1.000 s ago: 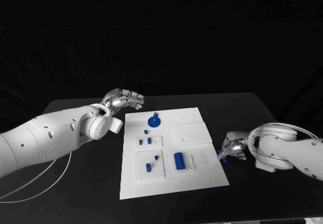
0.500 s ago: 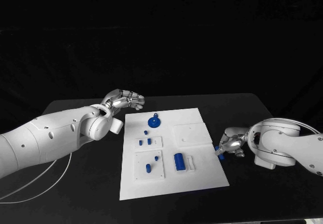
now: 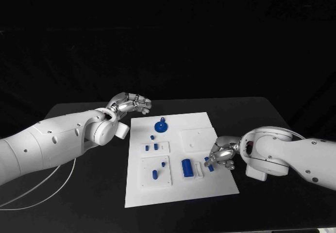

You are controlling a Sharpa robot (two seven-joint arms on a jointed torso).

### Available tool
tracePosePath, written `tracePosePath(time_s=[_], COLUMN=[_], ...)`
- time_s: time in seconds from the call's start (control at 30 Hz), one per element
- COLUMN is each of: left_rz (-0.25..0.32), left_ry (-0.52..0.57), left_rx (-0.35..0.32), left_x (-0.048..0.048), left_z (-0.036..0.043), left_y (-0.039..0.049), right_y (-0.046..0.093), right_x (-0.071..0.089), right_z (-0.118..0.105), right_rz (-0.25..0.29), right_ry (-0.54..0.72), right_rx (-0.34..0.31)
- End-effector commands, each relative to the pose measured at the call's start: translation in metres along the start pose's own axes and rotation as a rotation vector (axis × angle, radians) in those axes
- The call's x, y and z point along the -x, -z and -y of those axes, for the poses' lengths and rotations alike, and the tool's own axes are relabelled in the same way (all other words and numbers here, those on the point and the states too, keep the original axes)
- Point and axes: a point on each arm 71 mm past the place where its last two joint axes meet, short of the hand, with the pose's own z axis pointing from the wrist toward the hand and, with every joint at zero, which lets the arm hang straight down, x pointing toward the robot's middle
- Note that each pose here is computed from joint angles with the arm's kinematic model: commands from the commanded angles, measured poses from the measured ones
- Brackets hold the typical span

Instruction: Assemble the parts on the task board

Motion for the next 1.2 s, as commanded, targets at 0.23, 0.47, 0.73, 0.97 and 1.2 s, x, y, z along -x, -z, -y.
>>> tracePosePath(time_s=[0.23,0.47,0.73,0.97,1.2], left_rz=[-0.018,-0.018,-0.019,-0.020,-0.019], left_ry=[0.008,0.008,0.008,0.009,0.008], left_rx=[-0.006,-0.004,-0.003,-0.002,-0.001], left_x=[-0.0023,-0.0020,-0.0018,-0.0017,-0.0011], left_z=[0.0010,0.0008,0.0007,0.0006,0.0004], left_y=[-0.0002,0.0000,0.0002,0.0004,0.0006], right_y=[-0.010,-0.015,-0.017,-0.019,-0.021], right_x=[-0.014,-0.021,-0.022,-0.023,-0.024], right_z=[-0.011,-0.013,-0.016,-0.016,-0.017], right_rz=[-0.050,-0.072,-0.064,-0.065,-0.065], right_ry=[-0.019,-0.011,0.005,0.014,0.012], right_rx=[0.025,0.024,0.030,0.029,0.030])
